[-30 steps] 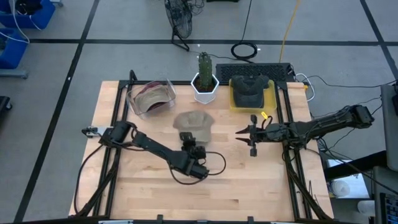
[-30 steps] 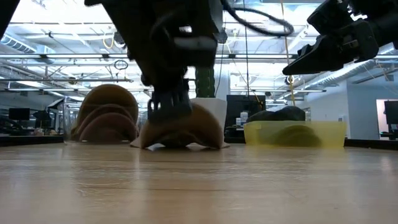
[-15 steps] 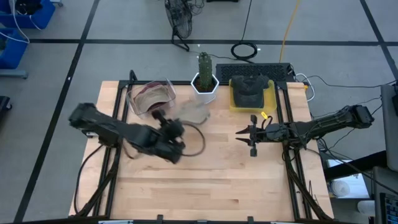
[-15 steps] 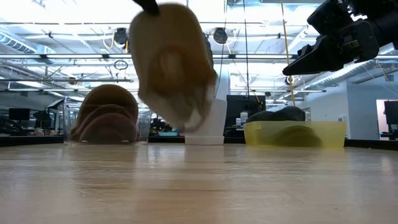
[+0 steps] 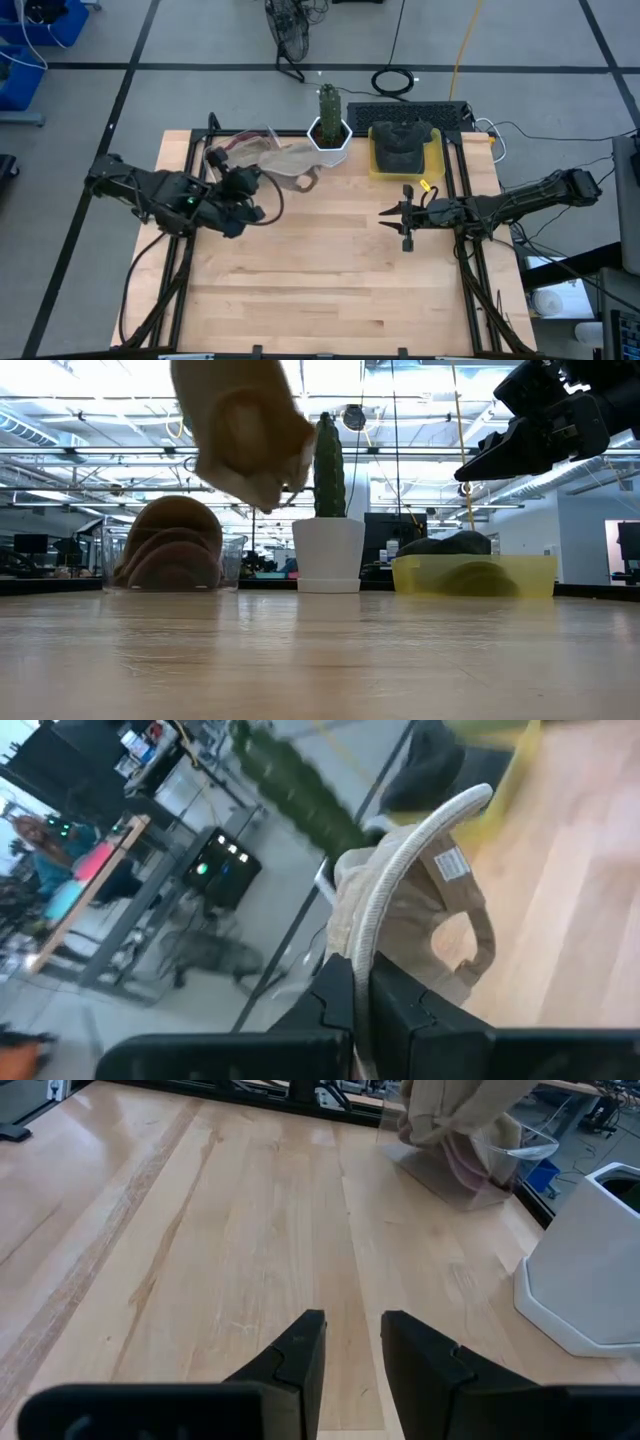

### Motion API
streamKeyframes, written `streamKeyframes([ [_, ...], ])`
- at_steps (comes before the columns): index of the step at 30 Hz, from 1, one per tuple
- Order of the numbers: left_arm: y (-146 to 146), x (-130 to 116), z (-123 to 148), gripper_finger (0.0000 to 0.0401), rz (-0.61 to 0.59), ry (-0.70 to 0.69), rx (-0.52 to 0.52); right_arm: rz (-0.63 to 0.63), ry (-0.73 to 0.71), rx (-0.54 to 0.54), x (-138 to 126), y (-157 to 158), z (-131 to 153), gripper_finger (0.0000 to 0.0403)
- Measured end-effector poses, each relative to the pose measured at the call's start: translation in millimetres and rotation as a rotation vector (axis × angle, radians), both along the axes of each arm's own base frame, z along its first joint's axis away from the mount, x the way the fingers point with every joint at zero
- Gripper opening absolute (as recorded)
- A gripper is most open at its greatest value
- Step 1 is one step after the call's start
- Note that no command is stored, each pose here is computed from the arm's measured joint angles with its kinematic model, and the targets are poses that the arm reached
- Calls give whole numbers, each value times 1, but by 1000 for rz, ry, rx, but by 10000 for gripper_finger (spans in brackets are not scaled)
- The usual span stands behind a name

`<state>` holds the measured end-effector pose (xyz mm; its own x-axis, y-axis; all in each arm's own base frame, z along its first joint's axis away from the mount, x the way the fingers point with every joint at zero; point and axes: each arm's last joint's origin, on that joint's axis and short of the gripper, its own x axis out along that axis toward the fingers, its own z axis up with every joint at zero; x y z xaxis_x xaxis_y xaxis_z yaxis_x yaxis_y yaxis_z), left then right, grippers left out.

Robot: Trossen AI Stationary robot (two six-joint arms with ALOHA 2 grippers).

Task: Pick & Place hat
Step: Put the brown cap into the transparent bin

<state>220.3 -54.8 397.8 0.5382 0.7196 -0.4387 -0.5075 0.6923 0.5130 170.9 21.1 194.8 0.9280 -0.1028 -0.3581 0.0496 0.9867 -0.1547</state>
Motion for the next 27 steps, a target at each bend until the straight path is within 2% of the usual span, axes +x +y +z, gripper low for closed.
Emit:
streamKeyframes([
  [5,10,-23,8,13,80,95,-18,0,3,0,0,0,0,89],
  [11,16,-29,33,12,100,4,-103,0,1,1,0,0,0,89],
  [20,25,-45,84,12,32,-106,-156,-2,13,6,0,0,-1,89],
  [27,52,-46,90,12,87,-73,-211,34,31,39,-1,1,-3,89],
])
